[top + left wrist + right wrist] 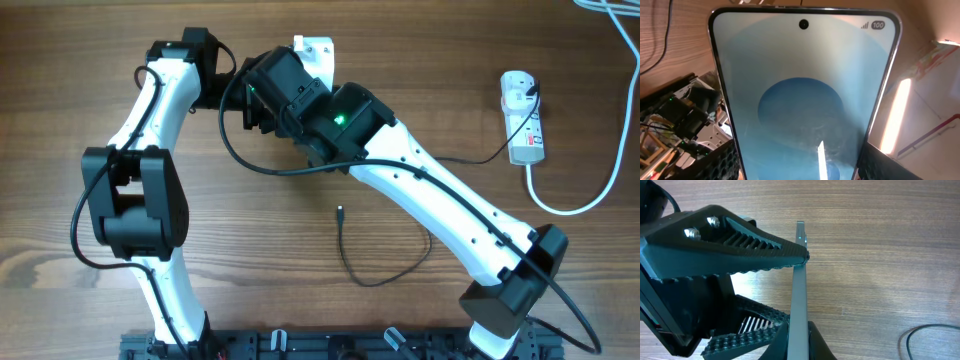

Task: Plug charger to phone and switch on socket

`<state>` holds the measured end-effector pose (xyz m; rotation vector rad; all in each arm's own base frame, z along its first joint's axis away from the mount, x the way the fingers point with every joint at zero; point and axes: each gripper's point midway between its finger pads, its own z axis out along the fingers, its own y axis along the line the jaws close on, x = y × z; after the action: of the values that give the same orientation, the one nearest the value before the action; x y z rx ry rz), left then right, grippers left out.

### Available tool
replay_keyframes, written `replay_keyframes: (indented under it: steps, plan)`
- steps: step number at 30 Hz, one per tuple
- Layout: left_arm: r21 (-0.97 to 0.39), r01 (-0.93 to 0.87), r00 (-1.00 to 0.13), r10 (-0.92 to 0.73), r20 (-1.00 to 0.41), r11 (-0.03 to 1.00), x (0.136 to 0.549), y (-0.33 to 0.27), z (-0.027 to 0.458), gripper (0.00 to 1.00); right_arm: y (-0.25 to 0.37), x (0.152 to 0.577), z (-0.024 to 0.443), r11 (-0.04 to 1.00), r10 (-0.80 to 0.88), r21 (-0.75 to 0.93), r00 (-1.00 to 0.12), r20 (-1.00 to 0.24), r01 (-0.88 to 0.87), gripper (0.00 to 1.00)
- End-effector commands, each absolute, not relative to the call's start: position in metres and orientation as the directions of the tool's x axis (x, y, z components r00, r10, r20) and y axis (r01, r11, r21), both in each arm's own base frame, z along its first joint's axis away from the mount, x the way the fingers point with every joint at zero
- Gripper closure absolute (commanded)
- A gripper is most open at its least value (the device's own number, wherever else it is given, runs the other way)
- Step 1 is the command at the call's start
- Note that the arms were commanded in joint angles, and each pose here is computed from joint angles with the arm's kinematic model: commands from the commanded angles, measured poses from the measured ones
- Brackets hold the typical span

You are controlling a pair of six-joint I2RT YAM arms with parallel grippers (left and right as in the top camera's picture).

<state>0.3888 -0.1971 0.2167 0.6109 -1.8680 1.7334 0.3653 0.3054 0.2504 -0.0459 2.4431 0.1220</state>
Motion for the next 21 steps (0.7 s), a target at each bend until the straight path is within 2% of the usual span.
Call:
replay_keyframes:
  steps: [1,2,3,5,7,11,13,16,19,21]
  plan:
    - [-0.804,-0.593,-0.803,0.054,0.594,0.033,0.386,-0.197,0.241,0.16,0.311,0.365,0.255,0.991,0.048,0.126,-0.77,-0.636,-0.042,0.96]
    - [-0.805,-0.593,-0.803,0.054,0.594,0.033,0.386,-0.197,0.241,0.06,0.309,0.367,0.255,0.988,0.101,0.155,-0.768,-0.632,0.002,0.96]
    - [-0.806,-0.59,-0.805,0.054,0.591,0.032,0.386,-0.197,0.241,0.0,0.307,0.368,0.255,0.982,0.153,0.183,-0.764,-0.627,0.046,0.96]
    - [-0.806,-0.59,-0.805,0.054,0.591,0.033,0.386,-0.197,0.241,0.0,0.299,0.374,0.258,0.921,0.377,0.315,-0.724,-0.578,0.229,0.96]
    - [-0.806,-0.591,-0.804,0.054,0.592,0.032,0.386,-0.197,0.241,0.0,0.288,0.377,0.262,0.773,0.628,0.465,-0.626,-0.463,0.431,0.96]
    - [-0.8,-0.599,-0.798,0.054,0.6,0.033,0.386,-0.197,0.241,0.0,0.281,0.376,0.276,0.576,0.809,0.591,-0.495,-0.316,0.564,0.96]
    - [-0.759,-0.649,-0.758,0.052,0.65,0.037,0.386,-0.197,0.241,0.12,0.281,0.375,0.277,0.353,0.928,0.651,-0.341,-0.151,0.672,0.96]
    - [-0.731,-0.681,-0.729,0.05,0.682,0.039,0.386,-0.197,0.241,0.19,0.286,0.372,0.275,0.247,0.957,0.655,-0.285,-0.051,0.714,0.96]
    - [-0.73,-0.682,-0.729,0.05,0.683,0.039,0.386,-0.197,0.241,0.32,0.287,0.368,0.273,0.162,0.974,0.643,-0.226,0.017,0.749,0.96]
    - [-0.728,-0.684,-0.727,0.05,0.685,0.039,0.386,-0.197,0.241,0.33,0.287,0.366,0.277,0.155,0.973,0.644,-0.229,0.032,0.749,0.96]
